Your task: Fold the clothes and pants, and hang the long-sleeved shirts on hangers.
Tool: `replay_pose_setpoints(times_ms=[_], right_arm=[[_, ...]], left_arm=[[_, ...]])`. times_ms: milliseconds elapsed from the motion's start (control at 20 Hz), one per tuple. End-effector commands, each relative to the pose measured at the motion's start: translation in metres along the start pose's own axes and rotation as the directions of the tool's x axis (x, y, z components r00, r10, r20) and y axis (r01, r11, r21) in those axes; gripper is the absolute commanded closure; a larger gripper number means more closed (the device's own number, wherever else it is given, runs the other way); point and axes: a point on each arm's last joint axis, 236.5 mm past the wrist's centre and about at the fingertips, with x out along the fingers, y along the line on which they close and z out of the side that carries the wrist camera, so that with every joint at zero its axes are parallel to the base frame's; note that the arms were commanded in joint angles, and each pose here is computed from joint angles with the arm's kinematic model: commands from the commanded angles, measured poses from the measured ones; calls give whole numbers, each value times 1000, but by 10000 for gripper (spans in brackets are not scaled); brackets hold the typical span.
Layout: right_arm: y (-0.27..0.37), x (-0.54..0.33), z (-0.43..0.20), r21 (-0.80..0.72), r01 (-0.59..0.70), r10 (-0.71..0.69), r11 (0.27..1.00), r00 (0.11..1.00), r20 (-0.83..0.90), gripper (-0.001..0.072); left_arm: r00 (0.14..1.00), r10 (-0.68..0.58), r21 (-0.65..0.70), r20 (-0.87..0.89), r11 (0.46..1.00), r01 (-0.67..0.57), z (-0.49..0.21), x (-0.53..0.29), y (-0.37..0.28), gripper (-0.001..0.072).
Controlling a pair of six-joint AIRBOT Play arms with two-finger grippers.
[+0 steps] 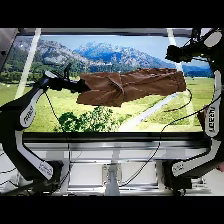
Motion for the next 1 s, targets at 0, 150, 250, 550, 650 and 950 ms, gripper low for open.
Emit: replay_pose_setpoints(times_ms=[0,150,250,550,650,950], right_arm=[[1,-1,-8,-32,-7,6,999,999,-35,679],[6,-1,-17,-33,-29,26,999,997,-72,679],[14,-2,-24,-23,-63,60,998,993,-104,679],[65,7,-37,-57,-186,176,981,973,-147,679],[88,23,-48,-83,-207,191,975,967,-170,679],[162,107,-110,-112,-253,212,961,933,-291,680]], left_arm=[[996,-43,50,78,998,39,19,-28,-36,687],[988,-81,83,132,994,70,26,-72,-87,688],[986,-106,69,128,993,98,19,-102,-121,688],[998,48,19,27,999,-48,-4,-163,-151,688],[998,42,22,55,999,-43,2,-174,-163,688],[996,38,-2,82,999,-38,5,-180,-171,687]])
